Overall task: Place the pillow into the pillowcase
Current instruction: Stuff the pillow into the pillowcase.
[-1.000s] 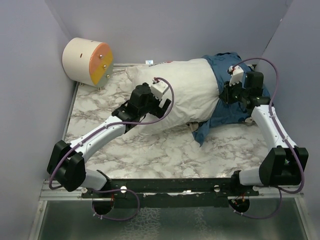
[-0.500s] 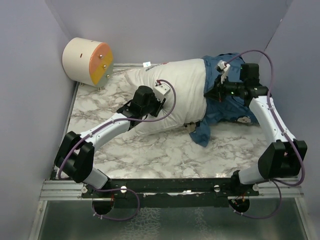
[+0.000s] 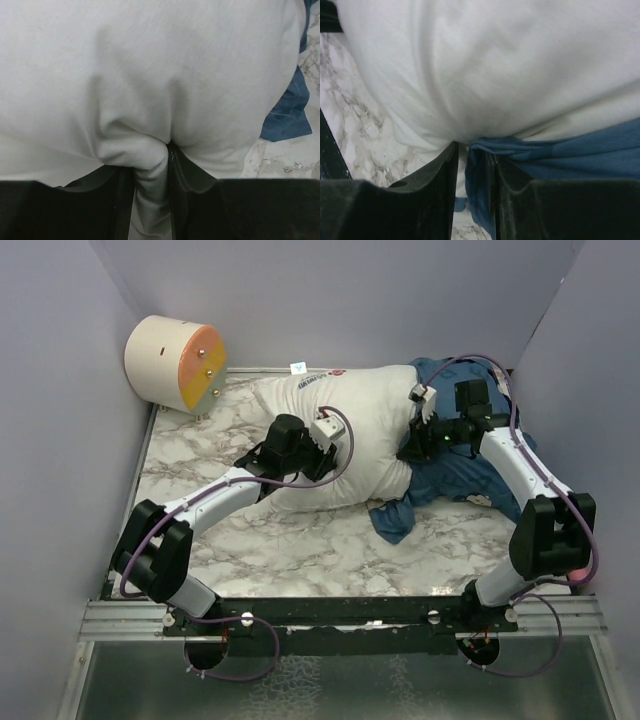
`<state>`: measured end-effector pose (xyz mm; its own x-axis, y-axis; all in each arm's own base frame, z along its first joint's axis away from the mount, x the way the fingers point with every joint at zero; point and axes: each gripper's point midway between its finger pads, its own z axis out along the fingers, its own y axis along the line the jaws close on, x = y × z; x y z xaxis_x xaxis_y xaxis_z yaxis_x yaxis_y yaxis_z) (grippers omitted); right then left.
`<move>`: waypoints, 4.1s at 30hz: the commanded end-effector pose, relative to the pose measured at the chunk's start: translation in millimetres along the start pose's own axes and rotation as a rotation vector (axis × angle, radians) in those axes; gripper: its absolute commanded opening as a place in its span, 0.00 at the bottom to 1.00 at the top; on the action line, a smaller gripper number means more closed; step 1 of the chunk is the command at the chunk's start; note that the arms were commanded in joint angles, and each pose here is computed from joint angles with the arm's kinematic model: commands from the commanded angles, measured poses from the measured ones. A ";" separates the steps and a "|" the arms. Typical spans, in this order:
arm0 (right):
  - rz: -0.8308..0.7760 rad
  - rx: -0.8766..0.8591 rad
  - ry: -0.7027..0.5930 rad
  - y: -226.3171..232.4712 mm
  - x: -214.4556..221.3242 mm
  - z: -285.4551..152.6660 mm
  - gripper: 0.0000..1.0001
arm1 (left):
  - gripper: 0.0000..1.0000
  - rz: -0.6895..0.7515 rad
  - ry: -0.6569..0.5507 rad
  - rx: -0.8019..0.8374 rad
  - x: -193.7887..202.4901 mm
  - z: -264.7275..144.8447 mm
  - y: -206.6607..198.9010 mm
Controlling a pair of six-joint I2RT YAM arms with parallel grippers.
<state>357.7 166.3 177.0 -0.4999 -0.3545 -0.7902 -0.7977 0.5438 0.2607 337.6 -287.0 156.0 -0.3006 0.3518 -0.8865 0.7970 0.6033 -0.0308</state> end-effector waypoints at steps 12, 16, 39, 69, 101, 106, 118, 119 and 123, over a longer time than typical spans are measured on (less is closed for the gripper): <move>-0.357 0.246 -0.278 30.6 -141.7 -115.1 0.83 | 0.94 0.004 -0.329 -0.246 -82.5 -80.7 25.9; -0.229 0.370 -0.294 -16.9 -158.6 -103.5 0.99 | 0.97 -0.100 -0.397 -0.267 -87.6 -97.0 50.3; -0.050 0.229 -0.107 -95.2 -111.9 3.6 0.19 | 0.95 -0.511 -0.339 -0.207 -43.6 -77.3 118.8; -0.099 0.608 -0.240 -76.9 -152.0 -97.9 0.86 | 0.00 -0.456 -0.191 0.347 -43.6 -32.6 20.4; -0.410 -0.540 -0.370 149.1 -196.1 -37.2 0.01 | 0.00 -0.075 -0.261 0.544 -50.6 -43.6 -72.0; -0.403 -0.538 -0.299 163.6 -158.0 -17.2 0.01 | 0.00 -0.109 -0.186 0.493 -34.8 -22.8 -68.3; -0.341 0.104 -0.080 43.0 -84.1 8.2 0.45 | 0.17 -0.210 -0.113 0.252 -23.3 -2.2 -19.7; -0.356 0.070 -0.105 53.0 -88.4 0.1 0.49 | 0.27 -0.197 -0.125 0.240 -27.2 -5.8 -17.4; -0.320 -0.006 -0.245 64.5 -101.6 -54.9 0.64 | 0.55 -0.107 -0.205 0.132 -49.3 -32.3 1.2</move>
<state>373.0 220.6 253.6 -0.1737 -0.4481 -0.8770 -0.8756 0.4779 -0.0707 301.9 -308.0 174.7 -0.4645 0.1733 -0.8684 0.8457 0.3778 -0.3770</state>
